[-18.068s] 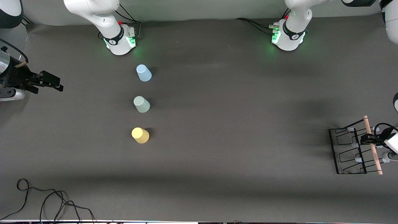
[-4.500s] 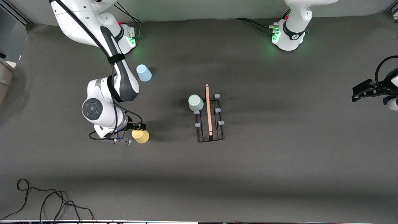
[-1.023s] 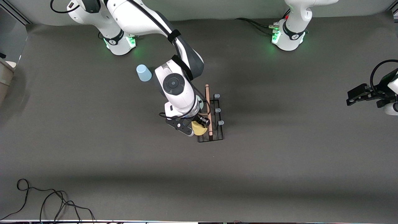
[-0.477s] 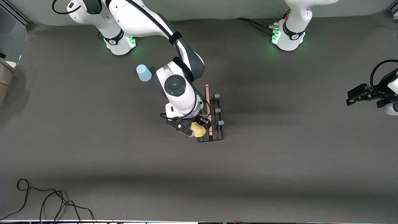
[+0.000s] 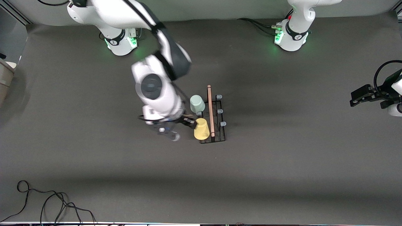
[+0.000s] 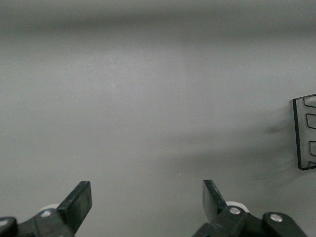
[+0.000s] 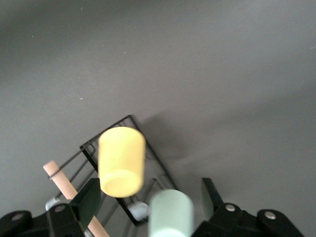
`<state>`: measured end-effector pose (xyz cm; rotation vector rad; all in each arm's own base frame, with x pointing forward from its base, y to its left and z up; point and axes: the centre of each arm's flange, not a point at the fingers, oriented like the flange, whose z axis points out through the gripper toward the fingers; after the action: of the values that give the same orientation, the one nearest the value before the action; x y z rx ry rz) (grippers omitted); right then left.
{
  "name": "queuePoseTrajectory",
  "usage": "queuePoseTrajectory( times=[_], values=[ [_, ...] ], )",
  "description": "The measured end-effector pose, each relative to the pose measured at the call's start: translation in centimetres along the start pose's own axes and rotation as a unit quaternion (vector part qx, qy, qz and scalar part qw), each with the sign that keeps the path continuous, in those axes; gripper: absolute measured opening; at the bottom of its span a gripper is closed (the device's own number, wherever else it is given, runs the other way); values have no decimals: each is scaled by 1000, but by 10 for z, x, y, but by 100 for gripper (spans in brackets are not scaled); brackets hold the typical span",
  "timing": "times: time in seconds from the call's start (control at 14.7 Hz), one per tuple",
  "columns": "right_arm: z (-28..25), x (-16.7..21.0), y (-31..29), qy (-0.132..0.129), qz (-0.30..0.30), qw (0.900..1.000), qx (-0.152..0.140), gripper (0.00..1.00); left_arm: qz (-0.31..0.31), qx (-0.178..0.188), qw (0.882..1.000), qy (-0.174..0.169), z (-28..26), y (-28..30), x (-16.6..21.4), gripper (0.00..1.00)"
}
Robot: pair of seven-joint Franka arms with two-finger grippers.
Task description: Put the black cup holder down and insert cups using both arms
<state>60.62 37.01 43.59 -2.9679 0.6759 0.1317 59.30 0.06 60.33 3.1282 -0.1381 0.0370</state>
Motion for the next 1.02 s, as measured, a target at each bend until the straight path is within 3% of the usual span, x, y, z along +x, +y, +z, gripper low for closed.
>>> queuePoseTrajectory(
  times=[0.27,0.61,0.82,1.02],
  values=[
    [-90,36,86,-51,-50,997,-8,93,0,0,1000,0,0,0,0,100],
    [-160,63,188,-77,-124,989,-39,95,6,12,1000,-2,0,-2,0,100],
    [-195,85,253,-70,-149,986,-34,100,10,23,1000,-3,1,-1,0,100],
    [-211,94,283,-54,-170,982,-57,100,11,24,1000,3,0,-1,2,100]
  ],
)
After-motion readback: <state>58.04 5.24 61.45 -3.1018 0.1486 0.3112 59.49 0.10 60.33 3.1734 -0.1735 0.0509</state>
